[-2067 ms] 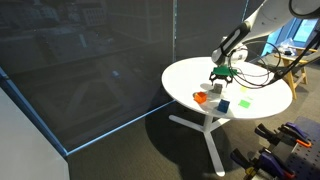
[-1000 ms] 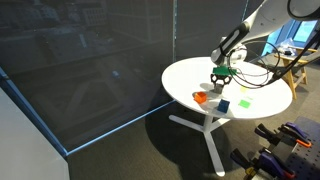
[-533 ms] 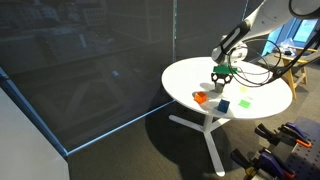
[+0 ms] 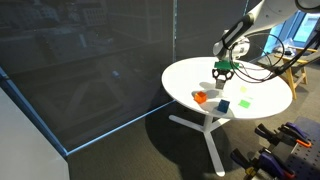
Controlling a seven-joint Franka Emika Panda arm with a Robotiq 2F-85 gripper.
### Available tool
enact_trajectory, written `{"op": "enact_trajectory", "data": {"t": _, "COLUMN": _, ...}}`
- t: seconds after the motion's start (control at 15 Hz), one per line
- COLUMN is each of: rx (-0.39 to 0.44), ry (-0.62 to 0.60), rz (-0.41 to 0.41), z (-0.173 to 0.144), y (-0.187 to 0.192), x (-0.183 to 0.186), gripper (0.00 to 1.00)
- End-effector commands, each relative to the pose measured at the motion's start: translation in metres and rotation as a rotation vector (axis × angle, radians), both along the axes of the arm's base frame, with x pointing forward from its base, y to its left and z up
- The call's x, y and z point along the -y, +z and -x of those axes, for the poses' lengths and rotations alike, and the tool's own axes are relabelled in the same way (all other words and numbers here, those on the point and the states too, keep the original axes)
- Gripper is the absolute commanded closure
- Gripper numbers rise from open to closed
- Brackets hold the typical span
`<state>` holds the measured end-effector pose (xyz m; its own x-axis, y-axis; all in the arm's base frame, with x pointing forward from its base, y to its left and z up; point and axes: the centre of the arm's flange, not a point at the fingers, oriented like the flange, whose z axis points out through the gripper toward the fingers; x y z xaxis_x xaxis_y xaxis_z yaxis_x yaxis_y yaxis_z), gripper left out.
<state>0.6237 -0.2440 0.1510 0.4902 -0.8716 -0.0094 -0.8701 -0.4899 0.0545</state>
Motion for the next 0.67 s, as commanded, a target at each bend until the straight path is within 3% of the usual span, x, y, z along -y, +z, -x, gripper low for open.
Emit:
{"op": "enact_trajectory", "data": {"t": 0.0, "rx": -0.011, "ry": 0.002, "rz": 0.009, "z": 0.014, "y": 0.026, "x": -0.002, "gripper": 0.71}}
{"op": "enact_trajectory", "data": {"t": 0.6, "rx": -0.018, "ry": 0.024, "rz": 0.023, "z": 0.037, "y": 0.058, "x": -0.003, "gripper": 0.71}}
